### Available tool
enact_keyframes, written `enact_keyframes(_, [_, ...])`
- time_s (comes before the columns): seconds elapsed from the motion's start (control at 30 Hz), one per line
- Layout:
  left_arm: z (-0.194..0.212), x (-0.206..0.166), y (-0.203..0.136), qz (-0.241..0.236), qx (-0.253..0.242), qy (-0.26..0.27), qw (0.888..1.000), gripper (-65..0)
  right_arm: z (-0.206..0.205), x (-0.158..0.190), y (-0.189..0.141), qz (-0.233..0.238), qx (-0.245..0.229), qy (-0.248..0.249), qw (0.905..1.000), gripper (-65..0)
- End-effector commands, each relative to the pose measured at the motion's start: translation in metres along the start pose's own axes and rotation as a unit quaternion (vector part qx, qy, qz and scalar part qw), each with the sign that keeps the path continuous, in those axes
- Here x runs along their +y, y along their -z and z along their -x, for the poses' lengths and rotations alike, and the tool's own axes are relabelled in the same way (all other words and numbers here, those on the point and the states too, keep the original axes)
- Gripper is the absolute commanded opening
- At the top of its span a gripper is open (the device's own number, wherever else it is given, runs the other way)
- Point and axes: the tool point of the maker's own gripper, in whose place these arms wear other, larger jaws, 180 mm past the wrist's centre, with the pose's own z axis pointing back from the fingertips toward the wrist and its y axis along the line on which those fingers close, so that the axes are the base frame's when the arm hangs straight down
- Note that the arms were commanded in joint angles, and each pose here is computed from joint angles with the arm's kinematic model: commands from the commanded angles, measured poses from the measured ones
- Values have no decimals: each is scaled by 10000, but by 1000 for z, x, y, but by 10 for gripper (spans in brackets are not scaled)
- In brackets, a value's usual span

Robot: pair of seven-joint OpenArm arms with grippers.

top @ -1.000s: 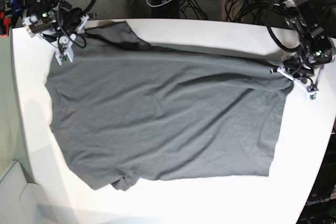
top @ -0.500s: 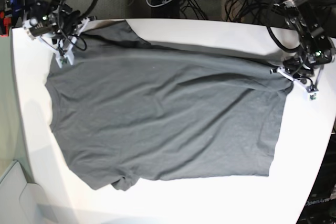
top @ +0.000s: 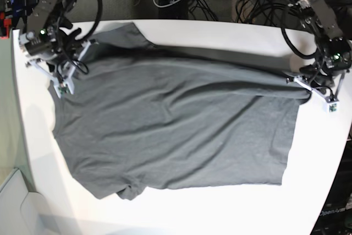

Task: Layout the t-shirt on the table in an organized manner, then fold the t-shirt properly

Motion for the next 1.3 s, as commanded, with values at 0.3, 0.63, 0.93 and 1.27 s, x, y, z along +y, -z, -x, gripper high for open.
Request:
enact_keyframes(0.3, [-24,1,12,53,-185,-184,9996,-648,-66,3,13,-197,-584,-134,9980,-650])
enact_keyframes(0.63, [-33,-2,24,159,-303,-296,9990,-646,-64,-23,44,-266,-152,-139,9994,-650])
enact_keyframes(0.93, [-35,-2,25,166,-335,-285,9989,-640,-64,-34,46,-181,-100,-177,9996,-650])
enact_keyframes(1.27, [-28,-1,29,179,-223,-341,9990,-329,-64,-34,46,-185,-94,-175,9996,-610])
